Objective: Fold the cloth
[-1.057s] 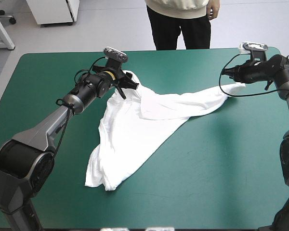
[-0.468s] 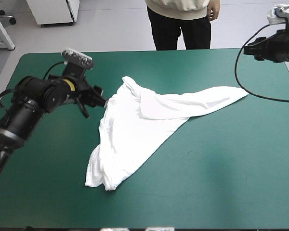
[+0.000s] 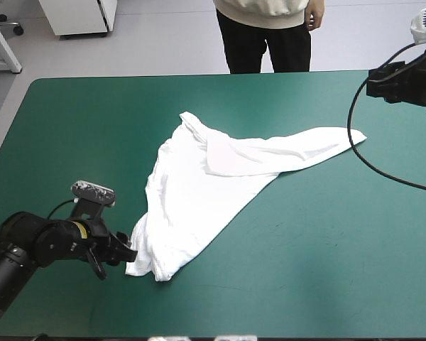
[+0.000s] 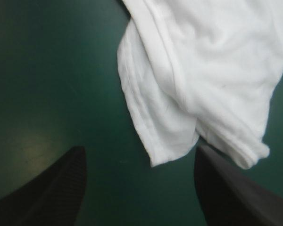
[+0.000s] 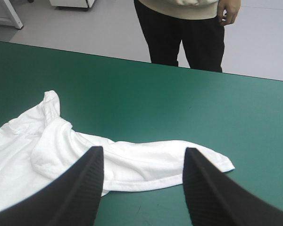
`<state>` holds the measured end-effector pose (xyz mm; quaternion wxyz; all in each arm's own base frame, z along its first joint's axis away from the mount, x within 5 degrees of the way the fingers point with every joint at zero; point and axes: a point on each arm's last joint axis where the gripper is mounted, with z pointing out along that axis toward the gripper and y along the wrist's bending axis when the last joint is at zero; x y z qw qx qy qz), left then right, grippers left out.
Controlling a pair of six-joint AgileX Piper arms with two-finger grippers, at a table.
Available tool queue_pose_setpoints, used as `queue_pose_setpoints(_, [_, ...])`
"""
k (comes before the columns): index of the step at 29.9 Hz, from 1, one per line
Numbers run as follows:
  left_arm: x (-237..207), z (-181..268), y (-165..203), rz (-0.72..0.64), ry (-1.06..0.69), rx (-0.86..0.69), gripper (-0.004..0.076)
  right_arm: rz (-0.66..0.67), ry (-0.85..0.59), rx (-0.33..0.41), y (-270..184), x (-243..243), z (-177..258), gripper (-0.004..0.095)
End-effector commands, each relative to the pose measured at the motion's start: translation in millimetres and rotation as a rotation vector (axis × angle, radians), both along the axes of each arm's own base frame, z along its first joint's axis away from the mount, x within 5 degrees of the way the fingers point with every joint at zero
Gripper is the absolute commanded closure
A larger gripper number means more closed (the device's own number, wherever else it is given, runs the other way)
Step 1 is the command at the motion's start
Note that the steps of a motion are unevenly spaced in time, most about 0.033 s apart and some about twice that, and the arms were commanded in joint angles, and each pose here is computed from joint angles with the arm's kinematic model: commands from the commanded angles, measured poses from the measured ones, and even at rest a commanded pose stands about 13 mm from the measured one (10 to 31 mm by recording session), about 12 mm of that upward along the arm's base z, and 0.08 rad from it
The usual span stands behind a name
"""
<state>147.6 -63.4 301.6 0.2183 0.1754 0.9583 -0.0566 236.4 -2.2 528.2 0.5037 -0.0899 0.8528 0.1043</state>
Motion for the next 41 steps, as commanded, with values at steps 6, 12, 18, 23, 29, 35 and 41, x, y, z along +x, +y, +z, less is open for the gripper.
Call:
queue_pose_setpoints(6, [9.0,-56.6,-6.2,-0.012,0.061,0.003,0.0253,0.001,-0.077,0.028,1.9,-6.1,12.1,0.0422])
queue_pose_setpoints(12, [23.6,-82.4,-12.2,-0.053,0.124,0.048,0.0267,0.002,-0.065,0.032,1.1,-0.8,9.2,0.0422])
queue_pose_setpoints(18, [29.5,-103.4,-15.1,-0.082,0.248,0.102,0.0379,0.002,-0.052,0.034,0.3,4.3,6.2,0.0451])
queue_pose_setpoints(23, [27.4,-103.6,-14.9,-0.079,0.272,0.102,0.0595,-0.01,-0.053,0.021,-1.6,7.1,5.0,0.0541])
queue_pose_setpoints(29, [28.1,-103.3,-11.9,-0.109,0.256,0.143,0.0733,-0.037,0.039,-0.053,-9.4,18.6,-9.7,0.058])
queue_pose_setpoints(35, [30.3,-86.0,-7.4,-0.048,0.166,0.15,0.0733,-0.097,0.19,-0.074,-23.5,60.9,-44.7,0.0491])
queue_pose_setpoints(41, [36.6,-61.1,-10.9,-0.032,0.053,0.091,0.0733,-0.111,0.317,-0.047,-33.6,115.5,-94.1,0.0388])
